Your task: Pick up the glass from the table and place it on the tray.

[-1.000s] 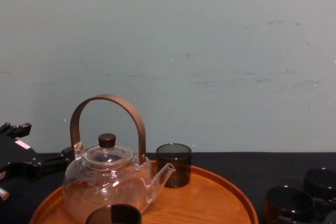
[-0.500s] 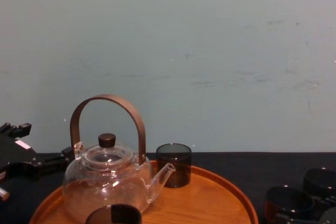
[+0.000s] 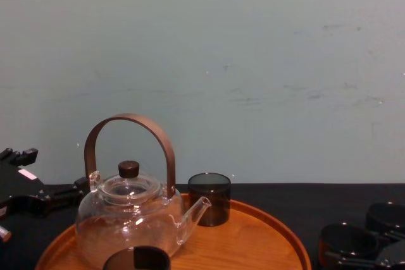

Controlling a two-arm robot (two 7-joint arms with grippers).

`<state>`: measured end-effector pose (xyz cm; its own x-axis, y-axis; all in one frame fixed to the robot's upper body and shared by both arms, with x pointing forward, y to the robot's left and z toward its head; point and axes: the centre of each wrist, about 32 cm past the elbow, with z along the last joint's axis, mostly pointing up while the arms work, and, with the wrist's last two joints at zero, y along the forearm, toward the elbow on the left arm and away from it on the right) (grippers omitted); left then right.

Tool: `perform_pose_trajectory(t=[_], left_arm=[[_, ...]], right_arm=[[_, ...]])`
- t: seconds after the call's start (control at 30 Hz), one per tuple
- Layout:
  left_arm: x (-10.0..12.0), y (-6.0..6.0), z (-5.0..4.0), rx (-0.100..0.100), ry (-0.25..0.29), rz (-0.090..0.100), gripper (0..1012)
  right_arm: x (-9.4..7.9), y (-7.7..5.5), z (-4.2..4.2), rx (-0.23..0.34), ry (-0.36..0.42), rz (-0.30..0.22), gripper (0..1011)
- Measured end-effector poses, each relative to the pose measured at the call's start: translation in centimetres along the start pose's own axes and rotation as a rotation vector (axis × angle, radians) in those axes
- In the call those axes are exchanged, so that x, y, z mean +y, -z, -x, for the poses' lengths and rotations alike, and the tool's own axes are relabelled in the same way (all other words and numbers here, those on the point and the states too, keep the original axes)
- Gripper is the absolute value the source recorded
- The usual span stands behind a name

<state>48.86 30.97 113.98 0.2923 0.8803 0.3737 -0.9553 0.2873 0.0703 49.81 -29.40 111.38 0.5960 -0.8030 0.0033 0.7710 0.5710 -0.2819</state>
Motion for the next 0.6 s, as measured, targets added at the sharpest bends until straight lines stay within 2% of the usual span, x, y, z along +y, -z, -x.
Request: perform_pose_trajectory(t=[0.6], left_arm=[[0.0, 0.0, 0.0, 0.0, 0.0, 0.0, 1001]], right_arm=[[0.77, 0.06, -0.07, 0.009, -0.017, 0.006, 1002]])
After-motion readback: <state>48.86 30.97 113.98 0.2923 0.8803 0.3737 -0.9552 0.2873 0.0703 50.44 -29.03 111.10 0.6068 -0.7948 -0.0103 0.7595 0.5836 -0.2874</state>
